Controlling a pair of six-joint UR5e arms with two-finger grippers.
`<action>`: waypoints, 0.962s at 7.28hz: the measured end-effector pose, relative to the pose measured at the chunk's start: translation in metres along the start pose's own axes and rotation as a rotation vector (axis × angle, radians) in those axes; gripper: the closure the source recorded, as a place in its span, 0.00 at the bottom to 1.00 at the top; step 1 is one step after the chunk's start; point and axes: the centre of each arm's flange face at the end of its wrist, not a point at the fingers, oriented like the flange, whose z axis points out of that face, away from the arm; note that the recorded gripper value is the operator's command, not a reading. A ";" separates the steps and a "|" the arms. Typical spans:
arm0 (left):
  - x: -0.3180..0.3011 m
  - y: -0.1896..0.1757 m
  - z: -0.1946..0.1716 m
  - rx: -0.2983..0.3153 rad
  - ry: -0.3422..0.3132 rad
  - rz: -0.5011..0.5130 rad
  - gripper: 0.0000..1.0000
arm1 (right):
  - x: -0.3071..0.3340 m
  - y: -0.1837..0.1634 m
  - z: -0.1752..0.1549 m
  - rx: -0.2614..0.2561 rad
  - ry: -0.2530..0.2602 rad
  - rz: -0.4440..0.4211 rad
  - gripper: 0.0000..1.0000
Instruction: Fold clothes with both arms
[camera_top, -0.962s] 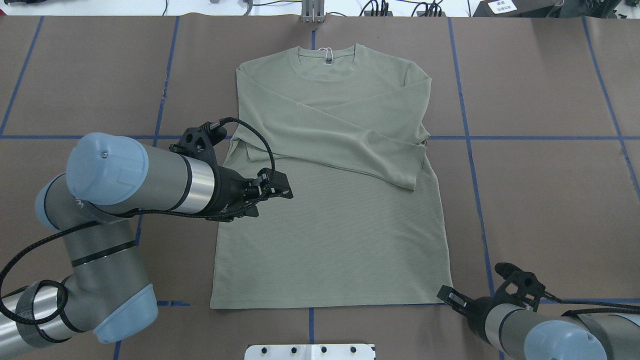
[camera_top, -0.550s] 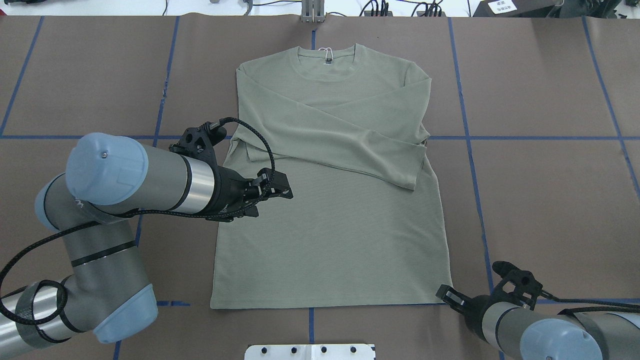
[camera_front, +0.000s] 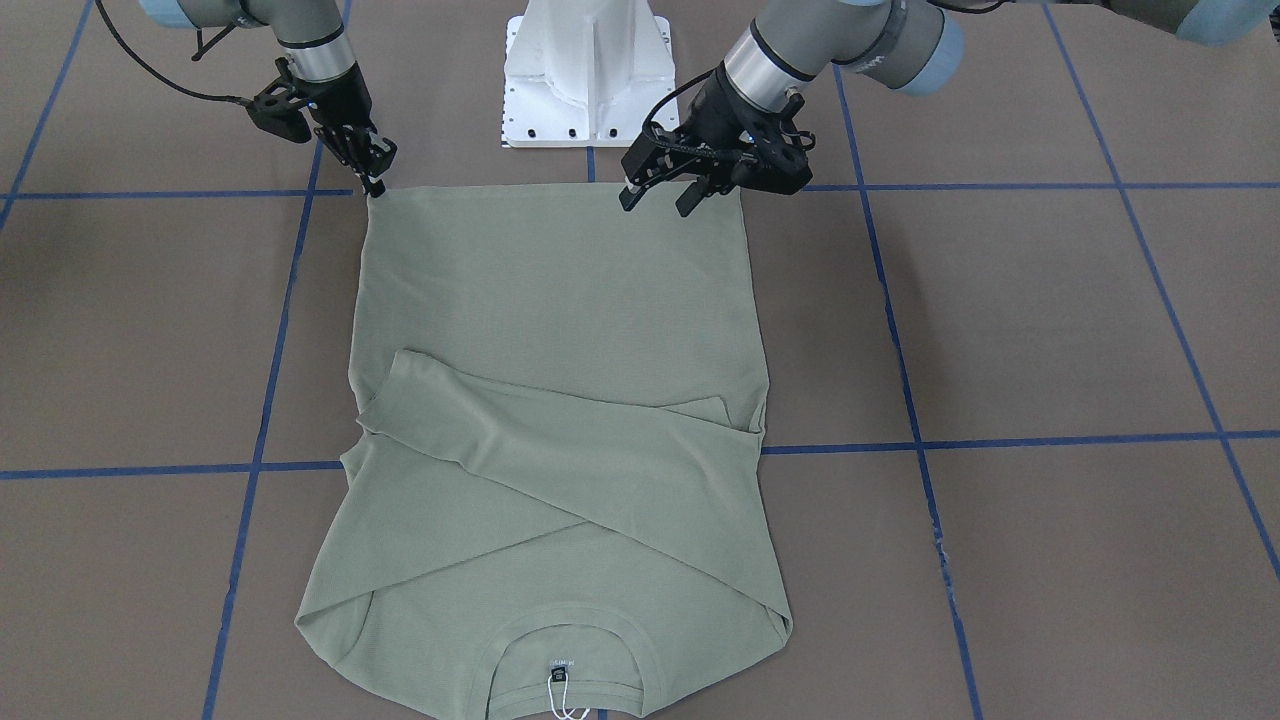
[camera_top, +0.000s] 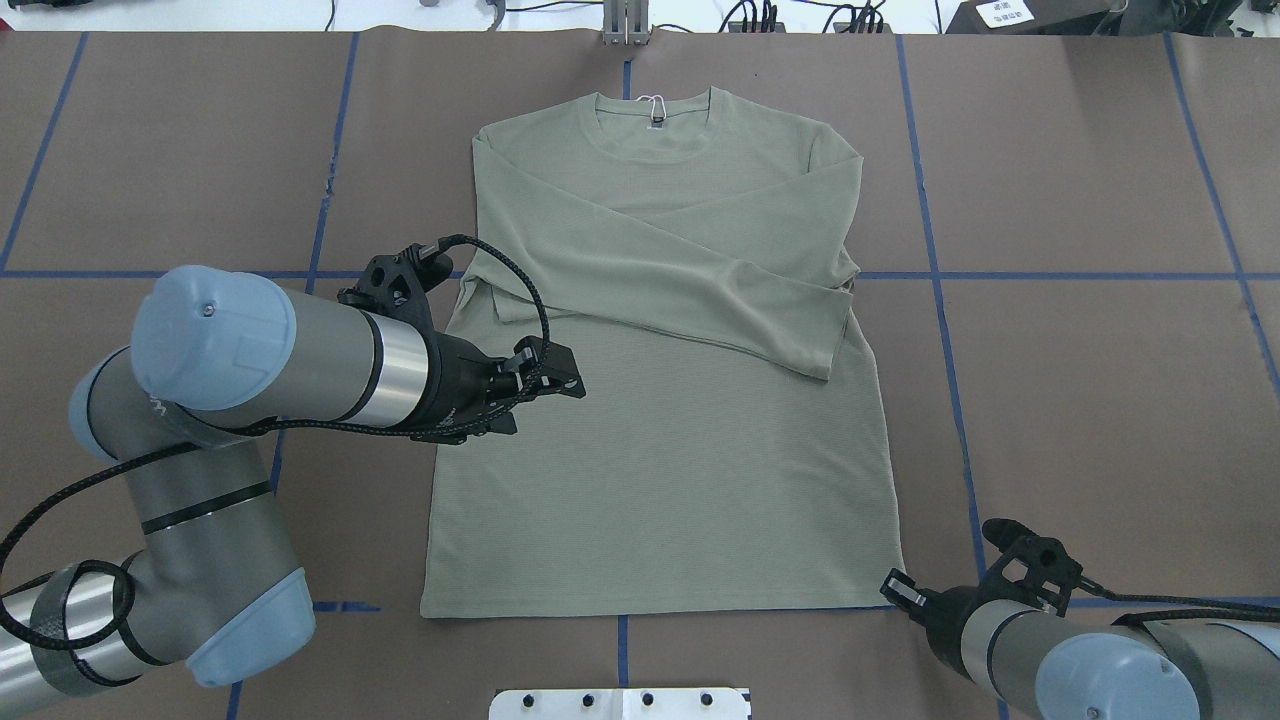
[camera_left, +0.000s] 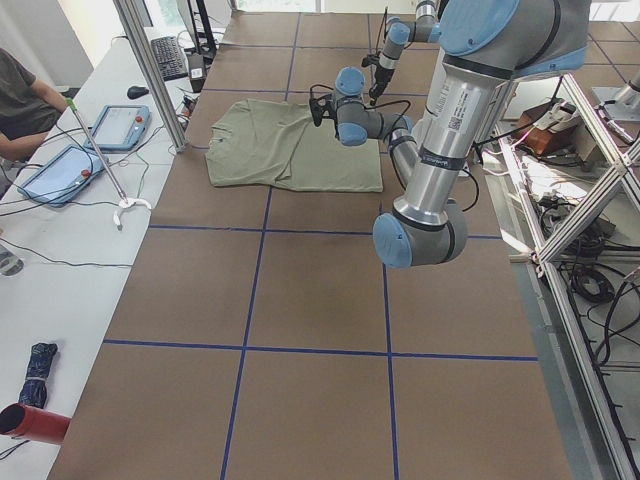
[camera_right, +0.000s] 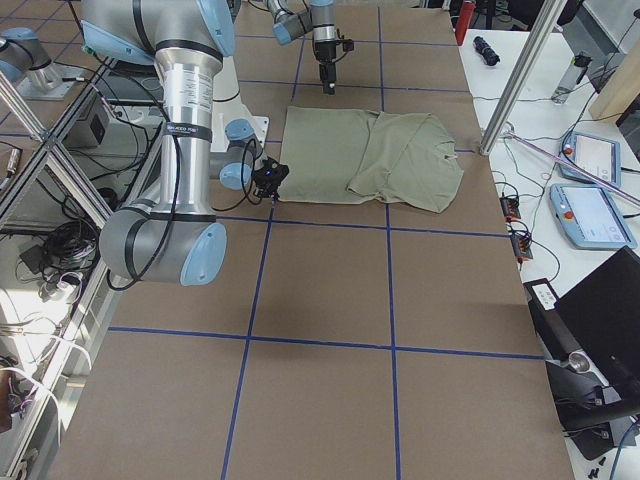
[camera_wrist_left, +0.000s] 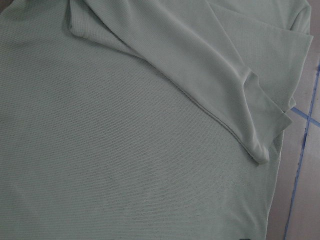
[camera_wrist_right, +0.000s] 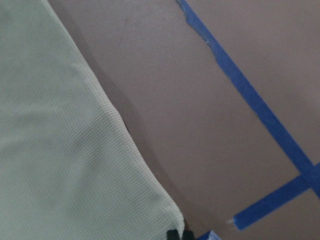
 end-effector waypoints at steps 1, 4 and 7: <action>-0.005 0.003 0.003 -0.002 -0.016 -0.019 0.14 | -0.004 -0.005 -0.004 -0.007 -0.003 0.010 1.00; -0.062 0.068 0.047 0.069 -0.235 -0.117 0.17 | -0.016 -0.016 -0.023 -0.027 -0.028 0.040 1.00; -0.132 0.116 0.066 0.125 -0.385 -0.133 0.21 | -0.020 -0.018 -0.029 -0.031 -0.039 0.045 1.00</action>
